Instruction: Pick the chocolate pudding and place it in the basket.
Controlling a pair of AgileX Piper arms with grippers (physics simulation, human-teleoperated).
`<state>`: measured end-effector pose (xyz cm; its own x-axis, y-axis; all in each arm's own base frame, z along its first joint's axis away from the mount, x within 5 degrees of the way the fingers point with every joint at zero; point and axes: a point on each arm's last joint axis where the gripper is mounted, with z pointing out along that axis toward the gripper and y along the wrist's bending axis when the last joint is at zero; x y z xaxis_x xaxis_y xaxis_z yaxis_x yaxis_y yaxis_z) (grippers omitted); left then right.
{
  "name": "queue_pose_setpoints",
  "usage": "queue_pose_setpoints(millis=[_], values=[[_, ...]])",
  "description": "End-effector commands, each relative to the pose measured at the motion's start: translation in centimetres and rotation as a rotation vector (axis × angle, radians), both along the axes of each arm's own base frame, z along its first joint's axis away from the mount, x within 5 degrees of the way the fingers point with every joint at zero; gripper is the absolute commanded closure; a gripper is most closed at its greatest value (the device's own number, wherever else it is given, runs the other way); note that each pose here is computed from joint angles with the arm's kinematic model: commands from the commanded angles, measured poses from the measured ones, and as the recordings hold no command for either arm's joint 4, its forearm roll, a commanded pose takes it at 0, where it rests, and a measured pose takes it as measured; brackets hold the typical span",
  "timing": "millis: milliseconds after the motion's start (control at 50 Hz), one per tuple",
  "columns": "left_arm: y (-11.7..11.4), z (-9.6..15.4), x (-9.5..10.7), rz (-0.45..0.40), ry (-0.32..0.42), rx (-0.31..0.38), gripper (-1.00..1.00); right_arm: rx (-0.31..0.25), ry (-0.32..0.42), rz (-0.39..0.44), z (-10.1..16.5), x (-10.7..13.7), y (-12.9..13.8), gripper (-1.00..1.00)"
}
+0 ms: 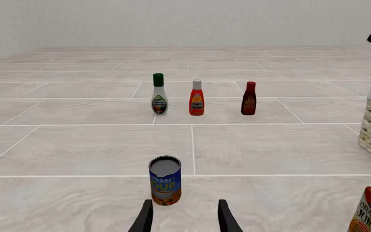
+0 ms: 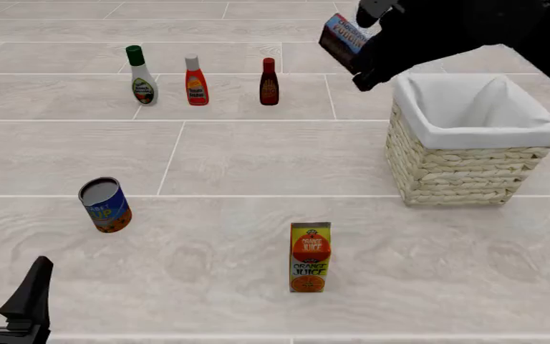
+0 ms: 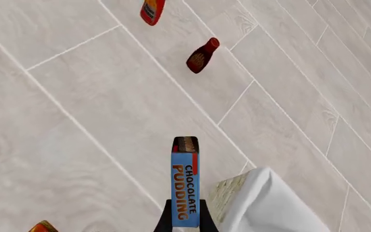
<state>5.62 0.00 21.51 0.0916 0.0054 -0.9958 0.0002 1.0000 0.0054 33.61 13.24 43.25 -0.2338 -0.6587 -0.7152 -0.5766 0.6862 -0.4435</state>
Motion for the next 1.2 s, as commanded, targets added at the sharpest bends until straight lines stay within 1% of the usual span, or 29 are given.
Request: queue_pose_setpoints(millis=[20,40,80,140,160,180,220,280,320,380,460,500,520,580,760,900,980,1040,1200], values=[[0.0,0.0,0.0,0.000,0.001,-0.001,-1.00,0.077,-0.009,-0.105,2.3,-1.2,-2.7,1.00],[0.0,0.0,0.0,0.000,0.001,-0.001,-1.00,0.074,-0.012,-0.100,2.4,-1.4,-2.7,1.00],[0.0,0.0,0.0,0.000,0.001,-0.001,-1.00,0.095,-0.009,-0.127,2.9,-1.6,-3.3,1.00],[0.0,0.0,0.0,0.000,0.001,-0.001,-1.00,0.103,-0.012,-0.152,3.5,-2.0,-4.1,1.00],[0.0,0.0,0.0,0.000,0.001,0.000,-1.00,0.100,-0.014,-0.151,3.6,-2.2,-4.2,1.00],[0.0,0.0,0.0,0.000,0.001,-0.001,-1.00,0.090,-0.012,-0.119,3.4,-2.8,-3.5,1.00],[0.0,0.0,0.0,0.000,0.001,0.000,-1.00,0.093,-0.015,-0.139,3.5,-3.1,-4.2,1.00],[0.0,0.0,0.0,0.000,0.001,-0.001,-1.00,0.095,-0.016,-0.146,3.6,-3.4,-4.5,1.00],[0.0,0.0,0.0,0.000,0.001,-0.001,-1.00,0.107,-0.019,-0.187,4.1,-3.7,-5.7,1.00],[0.0,0.0,0.0,0.000,0.001,-0.001,-1.00,0.111,-0.019,-0.202,4.3,-4.1,-6.2,1.00],[0.0,0.0,0.0,0.000,0.001,-0.001,-1.00,0.123,-0.012,-0.244,4.6,-4.6,-7.3,1.00],[0.0,0.0,0.0,0.000,0.001,0.000,-1.00,0.123,-0.013,-0.242,4.7,-4.8,-7.3,1.00],[0.0,0.0,0.0,0.000,0.001,-0.001,-1.00,0.132,-0.016,-0.266,5.0,-5.0,-7.9,1.00],[0.0,0.0,0.0,0.000,0.001,-0.001,-1.00,0.138,-0.012,-0.271,5.2,-5.2,-8.0,1.00],[0.0,0.0,0.0,0.000,0.001,0.000,-1.00,0.174,-0.019,-0.347,6.1,-5.1,-9.6,1.00],[0.0,0.0,0.0,0.000,0.001,-0.001,-1.00,0.193,-0.005,-0.401,6.1,-5.1,-10.8,1.00],[0.0,0.0,0.0,0.000,0.001,-0.001,-1.00,0.191,0.003,-0.410,6.0,-5.1,-11.0,1.00],[0.0,0.0,0.0,0.000,0.001,-0.001,-1.00,0.198,0.004,-0.437,6.1,-5.0,-11.6,1.00],[0.0,0.0,0.0,0.000,0.001,-0.001,-1.00,0.224,0.020,-0.492,6.2,-4.9,-12.7,1.00]])
